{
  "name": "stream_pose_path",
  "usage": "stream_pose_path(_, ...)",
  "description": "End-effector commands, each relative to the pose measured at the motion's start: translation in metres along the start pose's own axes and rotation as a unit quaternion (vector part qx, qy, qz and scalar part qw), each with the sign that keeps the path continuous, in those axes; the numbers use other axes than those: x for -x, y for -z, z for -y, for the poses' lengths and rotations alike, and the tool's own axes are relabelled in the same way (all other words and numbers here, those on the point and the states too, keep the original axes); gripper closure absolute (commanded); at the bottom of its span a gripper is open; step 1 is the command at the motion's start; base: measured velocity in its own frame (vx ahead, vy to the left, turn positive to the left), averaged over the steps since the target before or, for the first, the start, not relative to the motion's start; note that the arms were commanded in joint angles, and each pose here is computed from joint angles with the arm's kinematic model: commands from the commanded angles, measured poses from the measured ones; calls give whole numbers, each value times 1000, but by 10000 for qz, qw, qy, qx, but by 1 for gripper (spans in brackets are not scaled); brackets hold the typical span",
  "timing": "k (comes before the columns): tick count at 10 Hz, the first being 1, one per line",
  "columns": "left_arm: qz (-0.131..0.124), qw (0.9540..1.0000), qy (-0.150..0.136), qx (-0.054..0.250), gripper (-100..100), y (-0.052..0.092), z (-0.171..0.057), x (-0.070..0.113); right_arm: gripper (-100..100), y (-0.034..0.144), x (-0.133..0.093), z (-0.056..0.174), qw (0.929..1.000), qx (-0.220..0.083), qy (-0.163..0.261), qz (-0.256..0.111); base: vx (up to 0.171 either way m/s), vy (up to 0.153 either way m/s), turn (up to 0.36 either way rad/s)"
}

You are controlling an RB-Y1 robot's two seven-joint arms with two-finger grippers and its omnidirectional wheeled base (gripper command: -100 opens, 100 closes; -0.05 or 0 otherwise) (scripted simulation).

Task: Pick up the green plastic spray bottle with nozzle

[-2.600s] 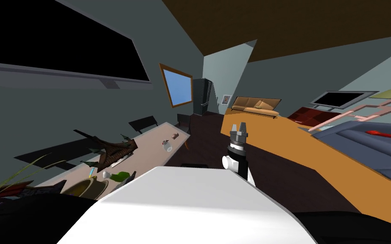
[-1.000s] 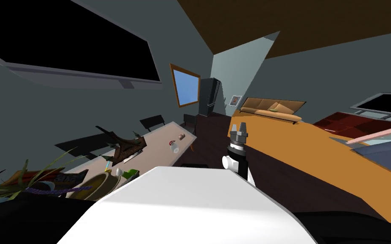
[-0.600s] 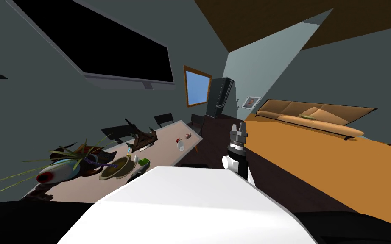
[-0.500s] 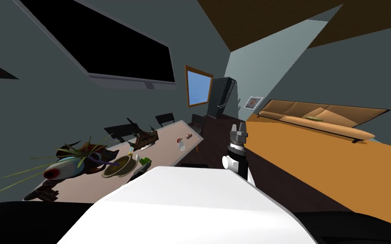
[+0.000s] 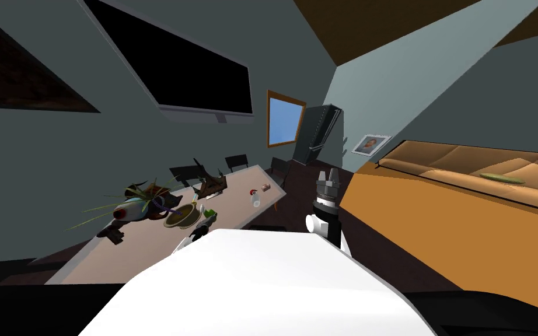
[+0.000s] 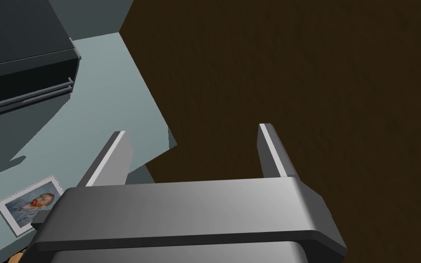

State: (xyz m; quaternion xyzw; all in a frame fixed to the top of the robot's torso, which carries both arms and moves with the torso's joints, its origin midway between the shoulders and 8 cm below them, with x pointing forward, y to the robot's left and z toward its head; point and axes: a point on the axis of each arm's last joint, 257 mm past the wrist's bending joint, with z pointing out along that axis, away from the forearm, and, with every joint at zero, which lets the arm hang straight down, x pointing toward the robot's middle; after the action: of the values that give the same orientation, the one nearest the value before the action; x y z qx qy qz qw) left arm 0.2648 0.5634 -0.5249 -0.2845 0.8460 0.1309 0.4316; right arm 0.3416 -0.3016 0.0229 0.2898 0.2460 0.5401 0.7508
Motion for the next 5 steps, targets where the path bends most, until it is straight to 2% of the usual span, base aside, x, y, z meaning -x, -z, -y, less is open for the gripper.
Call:
stream_pose_path(1,39,10000,-15,-34,-100,1,4,8,0,0,0,0,10000,0,0,0,13,6,-5)
stream_pose_path(2,105,9994,-220,-256,-100,-9,38,21,0,0,0,0,10000,1,-1,0,21,33,266)
stream_pose_path(3,102,9994,-220,-254,-100,-9,38,21,0,0,0,0,10000,0,0,0,27,24,249)
stream_pose_path(4,180,9979,-423,-453,-100,-17,70,35,0,0,0,0,10000,0,0,0,41,35,426)
stream_pose_path(5,156,9986,-343,-378,-100,-13,56,32,0,0,0,0,10000,-1,1,0,24,11,86)
